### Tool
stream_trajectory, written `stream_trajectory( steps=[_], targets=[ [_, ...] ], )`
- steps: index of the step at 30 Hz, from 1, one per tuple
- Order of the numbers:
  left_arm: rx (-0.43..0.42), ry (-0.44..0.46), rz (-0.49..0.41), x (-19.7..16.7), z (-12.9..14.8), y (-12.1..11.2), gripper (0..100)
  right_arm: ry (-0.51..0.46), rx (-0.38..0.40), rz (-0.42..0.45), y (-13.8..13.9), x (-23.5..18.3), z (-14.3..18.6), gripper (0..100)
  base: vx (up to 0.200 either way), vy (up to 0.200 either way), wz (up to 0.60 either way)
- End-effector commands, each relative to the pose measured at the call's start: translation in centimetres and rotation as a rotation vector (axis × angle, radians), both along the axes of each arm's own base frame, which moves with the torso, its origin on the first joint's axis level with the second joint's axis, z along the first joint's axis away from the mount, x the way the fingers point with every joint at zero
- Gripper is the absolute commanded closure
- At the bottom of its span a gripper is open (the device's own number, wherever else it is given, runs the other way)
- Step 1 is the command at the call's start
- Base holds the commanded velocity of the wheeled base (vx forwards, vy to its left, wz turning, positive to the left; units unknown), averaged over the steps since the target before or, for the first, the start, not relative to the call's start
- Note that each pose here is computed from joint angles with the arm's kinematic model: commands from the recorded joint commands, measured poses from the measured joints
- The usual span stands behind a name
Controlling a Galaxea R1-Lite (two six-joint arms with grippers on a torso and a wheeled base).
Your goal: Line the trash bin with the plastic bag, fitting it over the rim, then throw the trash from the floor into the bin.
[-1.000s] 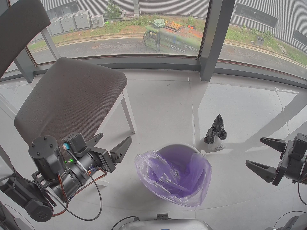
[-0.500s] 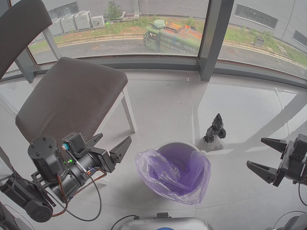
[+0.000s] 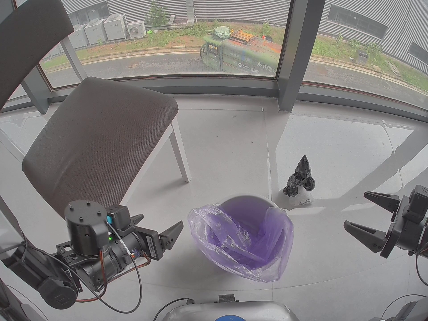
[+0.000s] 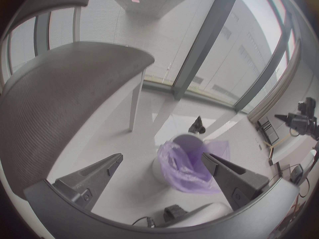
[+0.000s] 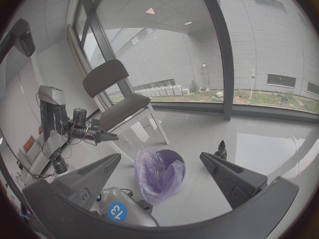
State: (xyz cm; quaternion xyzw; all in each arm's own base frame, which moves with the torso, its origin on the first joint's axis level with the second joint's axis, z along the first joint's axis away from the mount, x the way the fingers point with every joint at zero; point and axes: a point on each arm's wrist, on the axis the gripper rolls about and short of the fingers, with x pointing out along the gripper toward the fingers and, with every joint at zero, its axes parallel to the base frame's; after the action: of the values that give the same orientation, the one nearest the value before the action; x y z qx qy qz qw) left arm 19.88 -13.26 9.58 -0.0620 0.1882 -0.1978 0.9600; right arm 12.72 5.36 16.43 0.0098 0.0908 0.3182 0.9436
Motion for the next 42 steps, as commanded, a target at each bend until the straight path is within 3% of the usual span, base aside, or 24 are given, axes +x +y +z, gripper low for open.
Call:
stream_trajectory(
  steps=[1,5,8,15,21,34,42],
  targets=[
    [0.028,0.088,0.012,1.1,0.0,-1.3,0,0.052,0.039,-0.094,1.0,1.2,0.3,0,0.0,0.0,0.0],
    [-0.03,0.124,0.053,2.3,0.9,-2.6,0,0.089,0.079,-0.268,2.3,2.8,0.7,0,0.0,0.0,0.0],
    [0.02,0.18,0.083,3.4,0.3,-3.0,0,0.111,0.066,-0.287,3.2,3.7,0.4,0,0.0,0.0,0.0],
    [0.061,0.251,0.152,7.3,-1.9,-3.3,0,0.101,0.021,-0.238,5.4,5.9,1.7,0,0.0,0.0,0.0],
    [0.101,0.315,0.16,8.2,-4.7,-3.4,0,0.198,-0.055,-0.165,7.5,6.6,1.8,0,0.0,0.0,0.0],
    [0.014,0.267,0.1,9.6,-6.1,-4.0,0,0.279,-0.147,-0.11,9.1,7.1,1.3,0,0.0,0.0,0.0],
    [0.007,0.283,0.049,9.6,-6.6,-4.8,0,0.318,-0.268,-0.097,9.1,7.3,0.2,0,0.0,0.0,0.0]
  ],
)
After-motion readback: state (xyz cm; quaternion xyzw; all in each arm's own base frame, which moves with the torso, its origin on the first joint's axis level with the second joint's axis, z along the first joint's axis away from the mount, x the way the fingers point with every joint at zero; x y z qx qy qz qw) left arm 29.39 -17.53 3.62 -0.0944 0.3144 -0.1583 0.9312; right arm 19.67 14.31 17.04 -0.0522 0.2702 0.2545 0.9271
